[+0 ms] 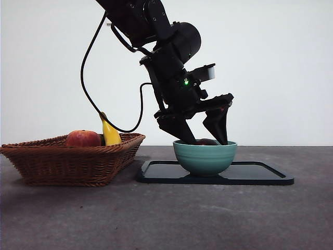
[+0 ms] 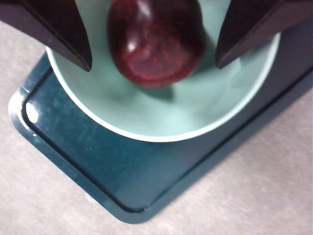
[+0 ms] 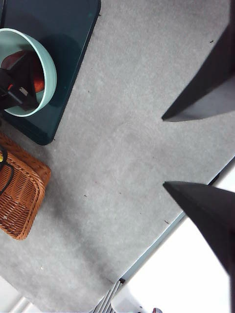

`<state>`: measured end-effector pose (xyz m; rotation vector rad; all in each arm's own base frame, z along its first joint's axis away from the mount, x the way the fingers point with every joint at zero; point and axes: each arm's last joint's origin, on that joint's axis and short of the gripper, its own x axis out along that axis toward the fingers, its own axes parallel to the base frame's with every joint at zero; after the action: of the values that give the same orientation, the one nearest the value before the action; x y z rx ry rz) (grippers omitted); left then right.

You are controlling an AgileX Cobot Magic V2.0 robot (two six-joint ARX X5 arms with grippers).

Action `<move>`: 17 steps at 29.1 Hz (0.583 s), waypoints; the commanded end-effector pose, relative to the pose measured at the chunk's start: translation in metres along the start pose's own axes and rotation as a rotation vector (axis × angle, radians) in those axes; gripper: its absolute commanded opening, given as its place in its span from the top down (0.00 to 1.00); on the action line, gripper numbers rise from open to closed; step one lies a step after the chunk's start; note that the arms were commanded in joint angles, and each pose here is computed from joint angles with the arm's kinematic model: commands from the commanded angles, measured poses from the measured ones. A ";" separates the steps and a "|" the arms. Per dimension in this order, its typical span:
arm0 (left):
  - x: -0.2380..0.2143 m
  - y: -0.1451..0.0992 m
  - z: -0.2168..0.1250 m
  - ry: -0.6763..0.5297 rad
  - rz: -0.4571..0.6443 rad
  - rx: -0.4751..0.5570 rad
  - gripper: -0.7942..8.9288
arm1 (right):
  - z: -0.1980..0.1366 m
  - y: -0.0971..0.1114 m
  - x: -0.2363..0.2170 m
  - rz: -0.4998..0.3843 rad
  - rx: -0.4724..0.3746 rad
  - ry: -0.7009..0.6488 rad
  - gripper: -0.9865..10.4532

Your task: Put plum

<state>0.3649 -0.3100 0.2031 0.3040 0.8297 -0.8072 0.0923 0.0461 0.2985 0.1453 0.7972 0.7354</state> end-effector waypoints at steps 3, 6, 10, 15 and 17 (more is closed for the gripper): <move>0.007 -0.004 0.002 -0.002 -0.005 0.037 0.50 | 0.002 0.001 -0.001 0.008 -0.015 -0.005 0.74; 0.009 -0.004 0.001 0.007 -0.006 0.036 0.50 | 0.002 0.001 -0.001 0.008 -0.015 -0.005 0.74; 0.014 -0.004 -0.003 0.028 -0.008 0.032 0.50 | 0.002 0.001 -0.001 0.008 -0.015 -0.005 0.74; 0.016 -0.005 -0.004 0.033 -0.009 0.033 0.51 | 0.002 0.001 -0.001 0.008 -0.018 -0.006 0.74; 0.016 -0.005 -0.004 0.032 -0.010 0.034 0.51 | 0.002 0.001 -0.001 0.008 -0.018 -0.006 0.74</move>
<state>0.3642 -0.3113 0.1955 0.3343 0.8509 -0.8150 0.0922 0.0461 0.2985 0.1449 0.7975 0.7355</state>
